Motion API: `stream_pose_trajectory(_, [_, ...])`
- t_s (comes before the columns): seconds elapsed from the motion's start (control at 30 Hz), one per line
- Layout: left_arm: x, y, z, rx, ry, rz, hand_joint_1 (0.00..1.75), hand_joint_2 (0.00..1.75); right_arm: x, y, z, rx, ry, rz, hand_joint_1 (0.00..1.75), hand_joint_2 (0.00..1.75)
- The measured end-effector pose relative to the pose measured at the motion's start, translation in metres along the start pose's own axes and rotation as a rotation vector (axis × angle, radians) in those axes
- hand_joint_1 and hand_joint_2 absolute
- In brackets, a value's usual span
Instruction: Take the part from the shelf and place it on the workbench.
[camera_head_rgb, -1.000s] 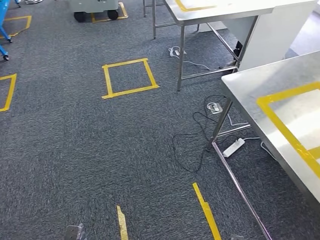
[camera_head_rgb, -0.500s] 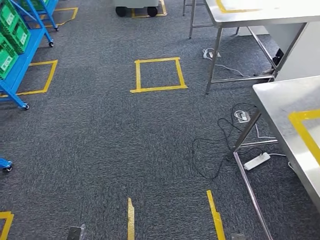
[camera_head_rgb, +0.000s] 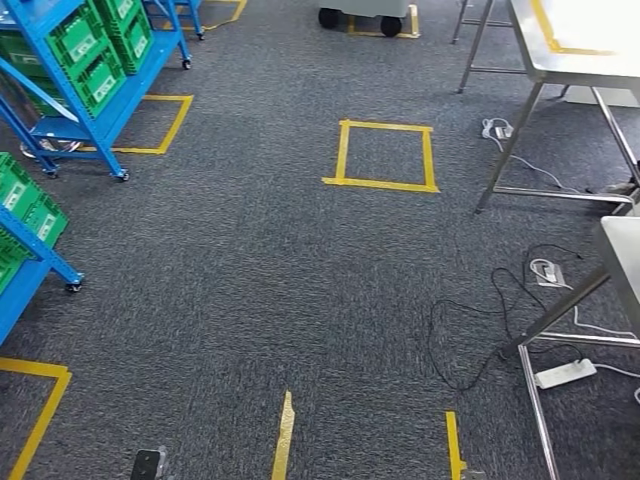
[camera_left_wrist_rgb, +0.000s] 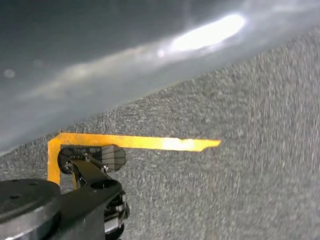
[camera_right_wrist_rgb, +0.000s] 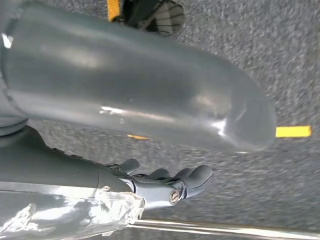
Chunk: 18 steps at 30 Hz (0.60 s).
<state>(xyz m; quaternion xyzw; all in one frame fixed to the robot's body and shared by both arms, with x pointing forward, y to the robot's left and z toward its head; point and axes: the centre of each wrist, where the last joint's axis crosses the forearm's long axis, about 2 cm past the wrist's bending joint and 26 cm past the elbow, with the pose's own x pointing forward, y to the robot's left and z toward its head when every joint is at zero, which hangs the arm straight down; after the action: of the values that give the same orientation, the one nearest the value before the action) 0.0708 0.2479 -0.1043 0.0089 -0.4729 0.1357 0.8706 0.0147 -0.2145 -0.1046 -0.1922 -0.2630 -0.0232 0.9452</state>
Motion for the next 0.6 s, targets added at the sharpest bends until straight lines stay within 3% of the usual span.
stream_pose_trajectory(0.6, [-0.0007, 0.001, 0.0008, 0.014, 0.0, -0.004, 0.0, 0.0, -0.0008, 0.0004, 0.0005, 0.013, 0.003, 0.001, 0.0, 0.0])
